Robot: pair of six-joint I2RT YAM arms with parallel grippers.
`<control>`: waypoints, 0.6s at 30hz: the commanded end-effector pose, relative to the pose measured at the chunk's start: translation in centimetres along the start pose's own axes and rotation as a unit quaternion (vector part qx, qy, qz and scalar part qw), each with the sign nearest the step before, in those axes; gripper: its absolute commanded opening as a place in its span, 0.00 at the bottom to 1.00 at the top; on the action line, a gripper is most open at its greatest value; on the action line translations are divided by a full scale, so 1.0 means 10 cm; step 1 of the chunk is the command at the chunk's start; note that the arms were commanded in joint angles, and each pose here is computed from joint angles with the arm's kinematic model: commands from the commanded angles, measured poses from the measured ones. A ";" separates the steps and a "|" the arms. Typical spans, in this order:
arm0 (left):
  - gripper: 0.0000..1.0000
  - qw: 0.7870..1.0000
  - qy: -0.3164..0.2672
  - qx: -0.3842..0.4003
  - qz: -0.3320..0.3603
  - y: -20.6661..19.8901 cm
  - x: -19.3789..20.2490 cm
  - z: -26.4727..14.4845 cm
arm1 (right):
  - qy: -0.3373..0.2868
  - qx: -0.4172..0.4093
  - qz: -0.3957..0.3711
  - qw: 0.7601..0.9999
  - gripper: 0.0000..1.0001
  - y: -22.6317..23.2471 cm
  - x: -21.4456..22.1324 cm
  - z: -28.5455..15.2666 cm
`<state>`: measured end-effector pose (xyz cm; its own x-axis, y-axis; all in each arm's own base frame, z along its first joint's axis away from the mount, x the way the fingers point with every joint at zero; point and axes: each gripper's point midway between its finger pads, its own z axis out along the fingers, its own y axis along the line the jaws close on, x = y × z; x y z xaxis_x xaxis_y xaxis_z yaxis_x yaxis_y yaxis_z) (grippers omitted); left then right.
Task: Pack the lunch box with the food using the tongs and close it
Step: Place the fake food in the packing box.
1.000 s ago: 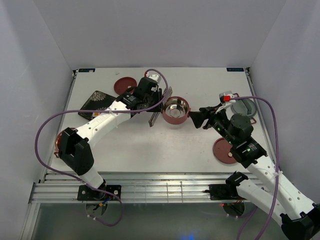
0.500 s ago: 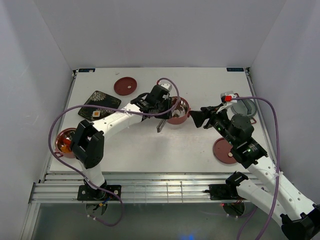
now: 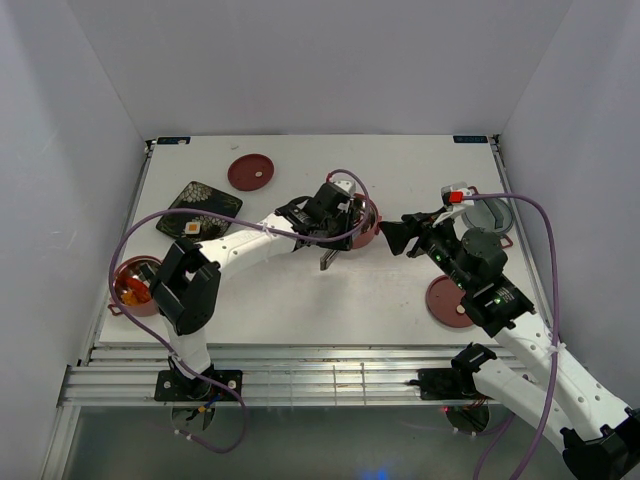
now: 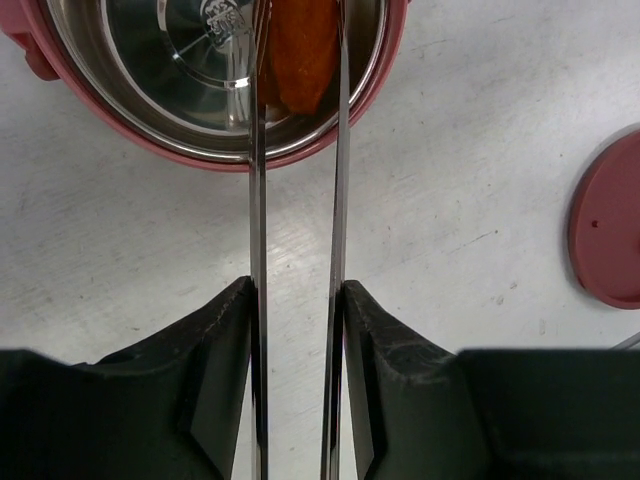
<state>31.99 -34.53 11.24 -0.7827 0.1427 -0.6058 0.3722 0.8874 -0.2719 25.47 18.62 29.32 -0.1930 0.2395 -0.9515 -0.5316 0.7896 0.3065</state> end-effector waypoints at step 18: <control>0.52 0.986 -0.161 -0.052 -0.006 0.06 -0.92 -1.00 | -0.021 -0.014 -0.002 1.000 0.68 0.07 -0.11 0.03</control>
<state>33.55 -31.97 16.58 -0.6982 0.0869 -0.7106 0.3138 0.9293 -0.1946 25.61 18.73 29.05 -0.2003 0.2347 -0.9512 -0.5302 0.7905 0.3067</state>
